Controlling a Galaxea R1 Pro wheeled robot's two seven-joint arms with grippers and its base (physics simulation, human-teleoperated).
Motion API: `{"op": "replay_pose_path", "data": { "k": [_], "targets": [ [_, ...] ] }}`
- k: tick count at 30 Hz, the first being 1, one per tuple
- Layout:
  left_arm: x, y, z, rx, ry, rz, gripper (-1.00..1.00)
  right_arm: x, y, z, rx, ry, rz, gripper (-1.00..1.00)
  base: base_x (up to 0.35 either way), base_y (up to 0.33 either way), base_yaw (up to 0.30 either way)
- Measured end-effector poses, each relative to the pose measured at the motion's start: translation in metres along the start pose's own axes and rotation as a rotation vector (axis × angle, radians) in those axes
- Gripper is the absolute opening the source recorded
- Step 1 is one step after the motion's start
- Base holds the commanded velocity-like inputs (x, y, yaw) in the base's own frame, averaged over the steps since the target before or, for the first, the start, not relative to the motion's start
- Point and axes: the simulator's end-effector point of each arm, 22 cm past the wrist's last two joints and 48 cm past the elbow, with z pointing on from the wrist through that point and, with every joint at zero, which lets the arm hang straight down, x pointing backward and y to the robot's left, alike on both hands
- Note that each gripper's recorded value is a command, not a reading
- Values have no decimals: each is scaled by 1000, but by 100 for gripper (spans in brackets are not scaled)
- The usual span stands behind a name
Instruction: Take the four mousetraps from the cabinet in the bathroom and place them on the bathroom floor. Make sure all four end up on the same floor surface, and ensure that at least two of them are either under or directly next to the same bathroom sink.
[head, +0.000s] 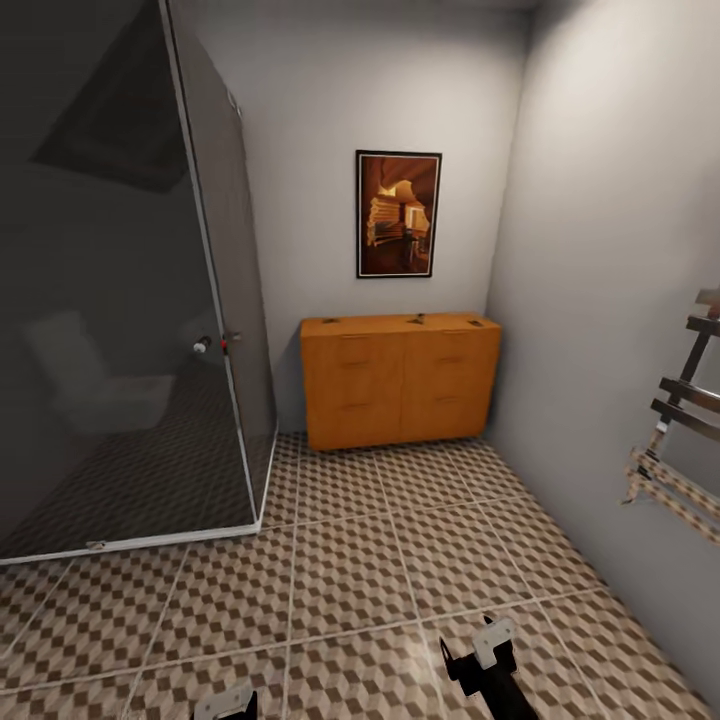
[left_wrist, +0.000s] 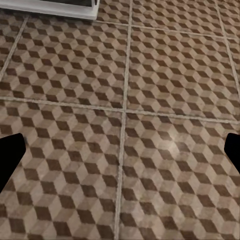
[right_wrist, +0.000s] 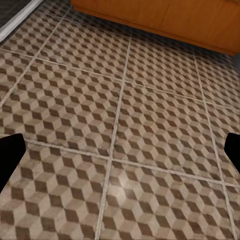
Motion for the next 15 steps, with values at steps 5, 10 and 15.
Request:
{"op": "replay_pose_path", "data": {
  "k": [5,10,15],
  "targets": [
    [0,0,0,0,0,0,100,0,0,0,1,0,0,100,167,-244,83],
    [0,0,0,1,0,0,100,0,0,0,1,0,0,100,184,-256,23],
    [0,0,0,1,0,1,100,0,0,0,1,0,0,100,189,-259,7]
  ]
}}
